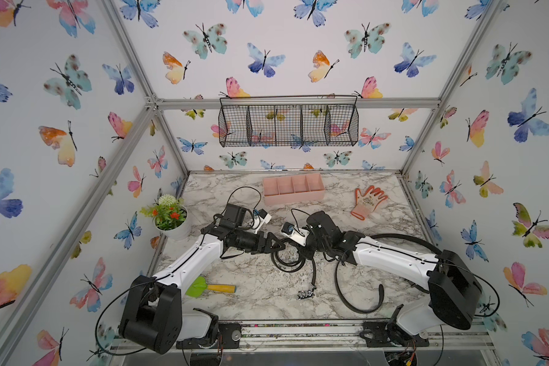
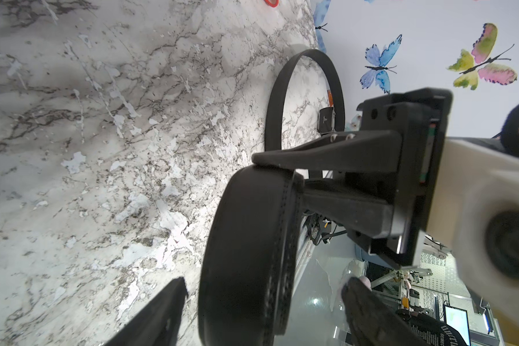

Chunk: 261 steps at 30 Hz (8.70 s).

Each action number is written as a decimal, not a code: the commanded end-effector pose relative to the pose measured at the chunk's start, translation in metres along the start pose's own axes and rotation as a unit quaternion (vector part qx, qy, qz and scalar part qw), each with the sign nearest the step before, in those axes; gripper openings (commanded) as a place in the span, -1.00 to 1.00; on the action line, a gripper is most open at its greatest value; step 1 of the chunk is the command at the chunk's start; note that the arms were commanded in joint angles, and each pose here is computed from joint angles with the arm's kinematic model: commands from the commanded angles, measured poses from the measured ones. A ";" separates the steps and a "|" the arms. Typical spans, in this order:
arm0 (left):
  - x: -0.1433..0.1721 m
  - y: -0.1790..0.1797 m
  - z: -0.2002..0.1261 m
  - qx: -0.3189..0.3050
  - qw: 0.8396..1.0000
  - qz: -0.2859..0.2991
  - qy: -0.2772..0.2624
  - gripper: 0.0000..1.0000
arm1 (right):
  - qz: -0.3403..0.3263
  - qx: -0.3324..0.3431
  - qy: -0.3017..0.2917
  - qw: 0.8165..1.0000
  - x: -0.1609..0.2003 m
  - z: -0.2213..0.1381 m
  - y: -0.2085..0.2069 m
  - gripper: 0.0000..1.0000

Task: Place the belts into the storage roll
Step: Pick up the belt from the center of the board, then roll the belt, then place the belt in the container.

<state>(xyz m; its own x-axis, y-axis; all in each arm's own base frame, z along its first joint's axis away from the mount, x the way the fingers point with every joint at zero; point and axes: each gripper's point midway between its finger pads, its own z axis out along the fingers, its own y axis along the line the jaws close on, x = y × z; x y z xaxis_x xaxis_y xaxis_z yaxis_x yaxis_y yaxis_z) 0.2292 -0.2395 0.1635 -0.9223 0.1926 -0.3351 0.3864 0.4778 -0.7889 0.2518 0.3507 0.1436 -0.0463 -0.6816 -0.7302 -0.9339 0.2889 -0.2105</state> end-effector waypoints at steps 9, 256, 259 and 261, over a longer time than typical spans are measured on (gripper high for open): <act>-0.001 -0.011 0.021 0.015 0.999 0.021 0.031 0.34 | -0.022 -0.049 -0.042 0.998 -0.011 -0.015 0.019 -0.93; -0.250 -0.015 -0.103 -0.469 0.768 0.146 -0.410 -0.54 | 0.302 0.177 -0.117 0.929 0.019 -0.131 -0.079 0.98; -0.259 -0.009 -0.106 -0.472 0.764 0.143 -0.416 -0.54 | 0.300 0.182 -0.109 0.930 0.024 -0.130 -0.079 0.98; -0.264 -0.005 -0.109 -0.471 0.762 0.140 -0.422 -0.55 | 0.299 0.184 -0.106 0.930 0.027 -0.129 -0.078 0.98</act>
<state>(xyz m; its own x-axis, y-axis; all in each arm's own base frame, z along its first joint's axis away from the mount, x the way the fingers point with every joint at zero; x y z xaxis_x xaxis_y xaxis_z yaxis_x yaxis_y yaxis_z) 0.4532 -0.1993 0.2750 -0.4275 0.0418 -0.9031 0.0335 0.9990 0.0304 0.2775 0.2302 0.2303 -0.4138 -0.1725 -0.8939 -0.5934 0.7957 0.1212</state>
